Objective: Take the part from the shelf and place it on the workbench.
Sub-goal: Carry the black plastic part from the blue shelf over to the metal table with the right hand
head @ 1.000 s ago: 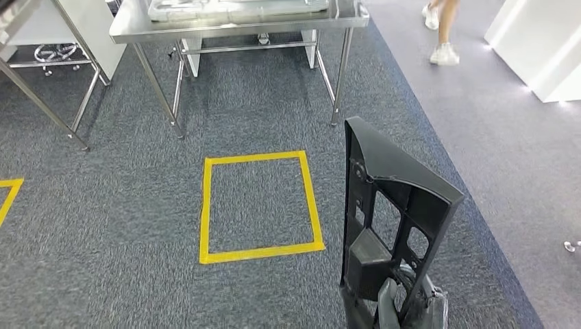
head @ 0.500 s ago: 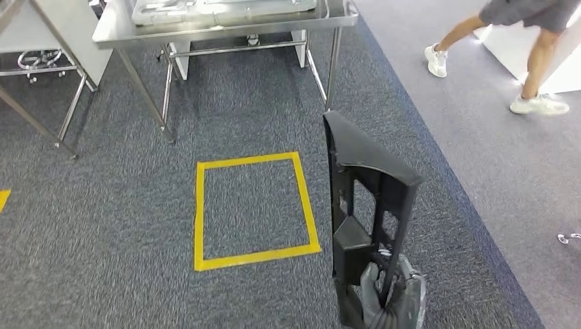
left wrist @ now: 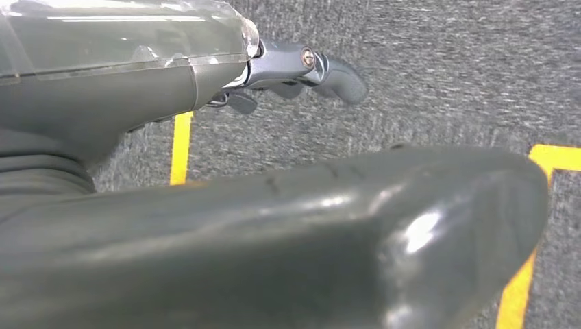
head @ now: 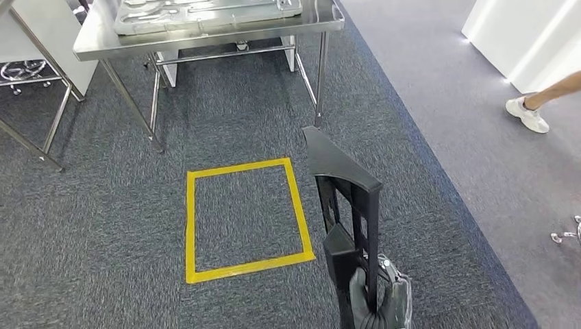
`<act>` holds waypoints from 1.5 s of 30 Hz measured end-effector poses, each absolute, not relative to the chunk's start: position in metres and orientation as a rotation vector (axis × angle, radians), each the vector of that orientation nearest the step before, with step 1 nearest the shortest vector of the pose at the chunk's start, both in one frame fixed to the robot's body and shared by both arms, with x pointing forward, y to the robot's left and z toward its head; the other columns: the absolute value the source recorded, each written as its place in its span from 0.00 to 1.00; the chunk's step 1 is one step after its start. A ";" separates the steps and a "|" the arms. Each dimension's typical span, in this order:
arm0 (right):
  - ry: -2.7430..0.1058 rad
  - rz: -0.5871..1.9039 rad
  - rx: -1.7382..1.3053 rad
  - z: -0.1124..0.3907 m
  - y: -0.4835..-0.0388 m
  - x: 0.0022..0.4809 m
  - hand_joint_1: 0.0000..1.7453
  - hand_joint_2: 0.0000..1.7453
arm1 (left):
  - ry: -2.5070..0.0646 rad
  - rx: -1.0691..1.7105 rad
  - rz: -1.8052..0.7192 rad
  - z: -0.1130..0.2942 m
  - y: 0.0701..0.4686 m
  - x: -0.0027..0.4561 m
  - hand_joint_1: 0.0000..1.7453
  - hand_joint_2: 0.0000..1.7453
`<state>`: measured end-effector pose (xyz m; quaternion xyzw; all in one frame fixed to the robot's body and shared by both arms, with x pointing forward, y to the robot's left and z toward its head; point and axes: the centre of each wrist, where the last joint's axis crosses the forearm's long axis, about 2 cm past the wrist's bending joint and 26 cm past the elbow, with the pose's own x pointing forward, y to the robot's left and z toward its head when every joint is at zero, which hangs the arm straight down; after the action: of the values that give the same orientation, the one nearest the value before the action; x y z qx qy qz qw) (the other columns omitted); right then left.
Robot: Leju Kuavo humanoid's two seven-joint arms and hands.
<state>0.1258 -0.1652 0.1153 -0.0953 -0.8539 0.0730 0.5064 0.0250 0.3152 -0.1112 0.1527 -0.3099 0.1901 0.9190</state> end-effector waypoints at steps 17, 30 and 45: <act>-1.975 0.113 -0.317 0.128 -0.188 0.114 1.00 1.00 | -0.575 0.288 0.393 -0.112 0.306 0.027 0.00 0.00; -1.951 0.143 -0.368 0.128 -0.188 0.108 1.00 1.00 | -0.550 0.285 0.387 -0.112 0.310 0.021 0.00 0.00; -1.904 0.195 -0.384 0.123 -0.190 0.104 1.00 1.00 | -0.551 0.288 0.368 -0.112 0.310 0.024 0.00 0.00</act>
<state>0.1043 -0.1904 0.1232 -0.1632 -0.8077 0.0828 0.5605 0.0239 0.3097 -0.1123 0.1411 -0.2696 0.1802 0.9354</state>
